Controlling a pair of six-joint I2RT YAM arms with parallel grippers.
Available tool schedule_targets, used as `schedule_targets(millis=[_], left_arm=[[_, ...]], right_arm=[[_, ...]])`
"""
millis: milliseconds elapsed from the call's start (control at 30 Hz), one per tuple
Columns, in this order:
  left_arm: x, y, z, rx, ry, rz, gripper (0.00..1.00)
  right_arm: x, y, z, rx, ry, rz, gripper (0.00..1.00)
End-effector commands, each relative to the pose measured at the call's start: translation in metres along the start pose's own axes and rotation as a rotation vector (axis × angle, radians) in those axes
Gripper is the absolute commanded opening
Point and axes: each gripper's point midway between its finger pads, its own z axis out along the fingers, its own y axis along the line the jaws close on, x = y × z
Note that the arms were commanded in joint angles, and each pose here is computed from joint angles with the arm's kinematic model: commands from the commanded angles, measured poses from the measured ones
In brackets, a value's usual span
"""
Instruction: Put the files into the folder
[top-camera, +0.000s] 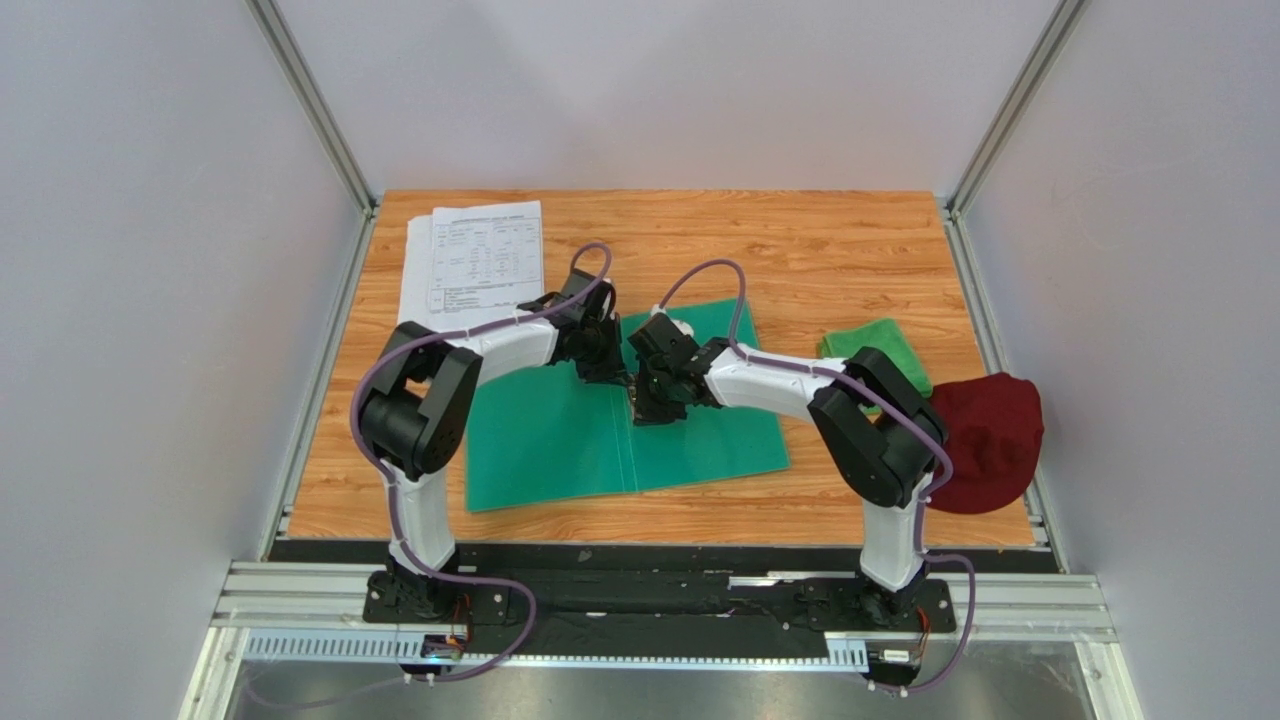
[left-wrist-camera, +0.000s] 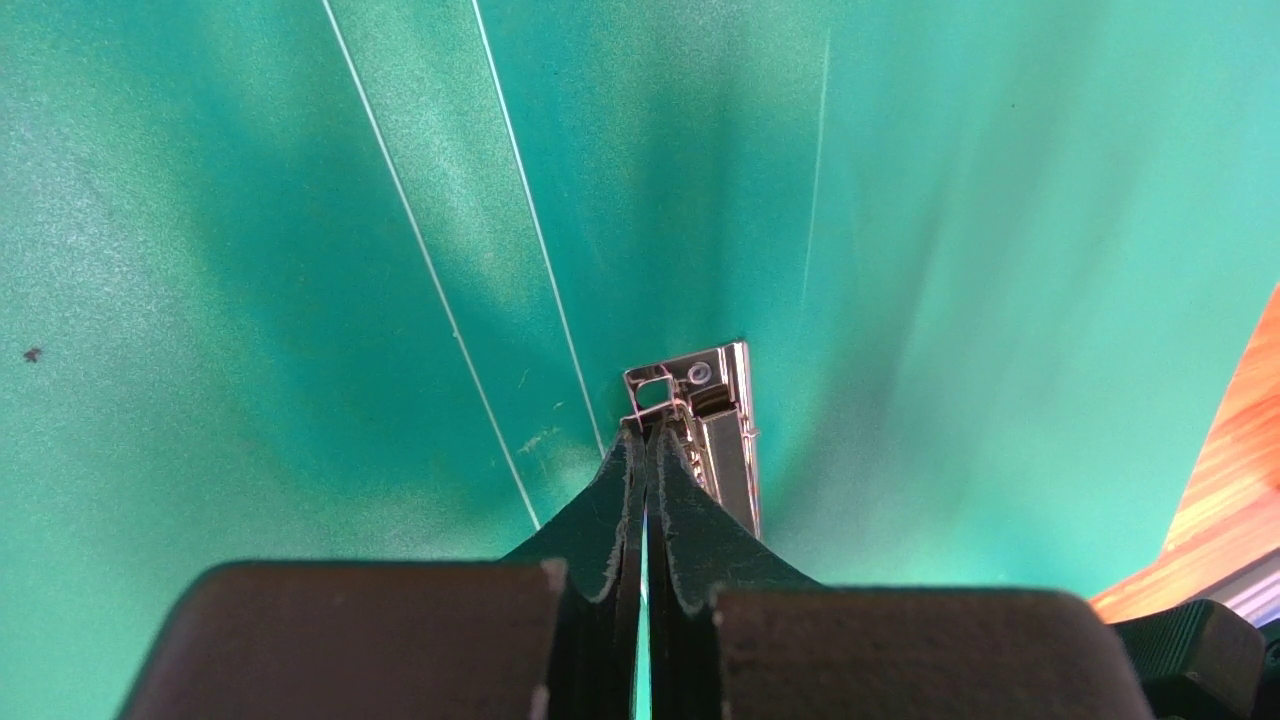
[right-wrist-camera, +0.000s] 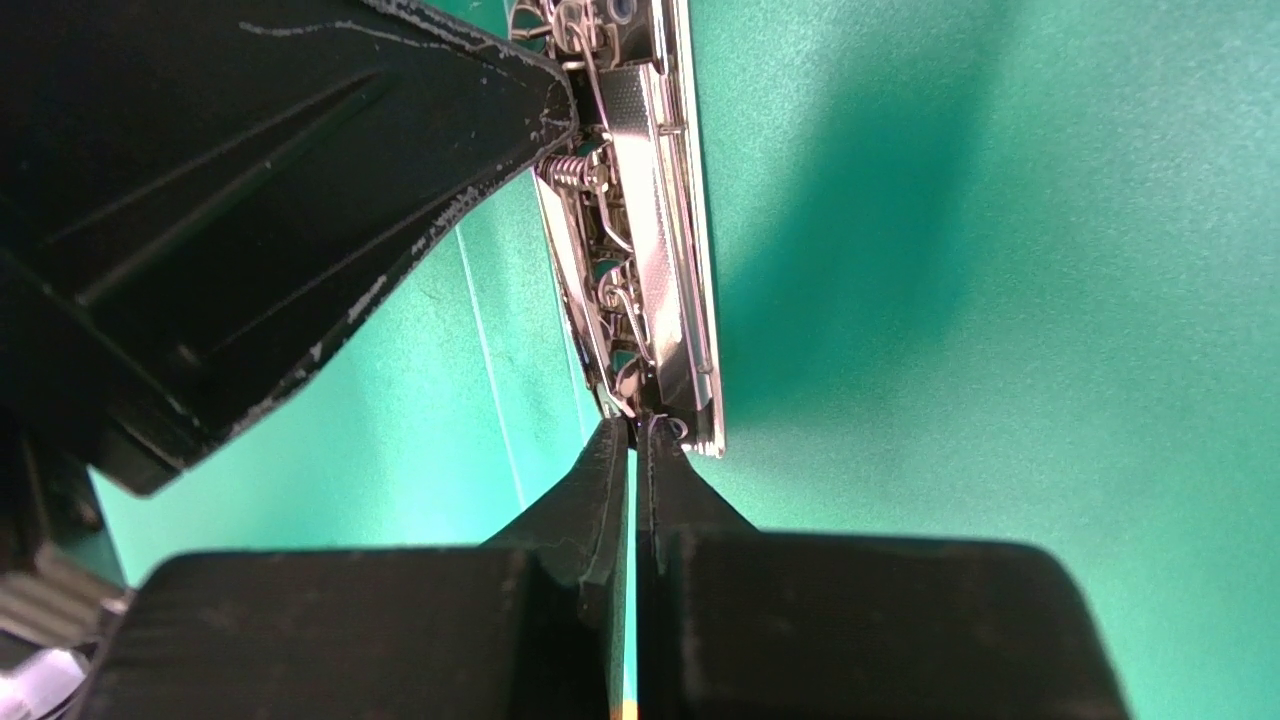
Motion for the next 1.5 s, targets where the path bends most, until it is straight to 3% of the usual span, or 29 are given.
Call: schedule_targets(millis=[0,67,133,233,333,600,733,900,1133,1467], left_arm=[[0.081,0.028,-0.006,-0.093,0.256,0.007,0.00],[0.084,0.031,-0.005,-0.099,0.259,0.017,0.00],[0.085,0.034,-0.003,-0.101,0.264,0.034,0.00],[0.086,0.034,-0.003,-0.092,0.263,0.042,0.00],[0.083,0.032,-0.004,-0.083,0.252,0.054,0.00],[0.081,0.033,-0.006,-0.086,0.241,0.075,0.00],[0.083,0.033,-0.006,-0.085,0.247,0.071,0.00],[0.080,0.035,-0.007,-0.098,0.240,0.085,0.00],[0.077,0.027,-0.015,-0.064,0.230,0.097,0.00],[0.065,0.016,-0.027,-0.043,0.194,0.108,0.00]], right_arm=[[0.055,-0.154,0.036,0.599,0.098,-0.093,0.00],[0.047,-0.159,0.026,0.642,0.070,-0.110,0.00],[0.031,-0.141,0.016,0.579,0.039,-0.130,0.00],[0.006,-0.068,-0.007,0.276,-0.013,-0.100,0.00],[-0.009,-0.023,-0.018,0.100,-0.021,-0.075,0.00],[-0.035,0.010,-0.027,-0.076,-0.052,-0.041,0.00],[-0.036,-0.006,-0.022,-0.004,-0.044,-0.043,0.00],[0.007,-0.069,0.006,0.193,0.028,-0.029,0.00],[-0.031,-0.004,-0.027,-0.059,-0.059,-0.046,0.00],[-0.069,0.029,-0.079,-0.120,-0.143,-0.074,0.00]])
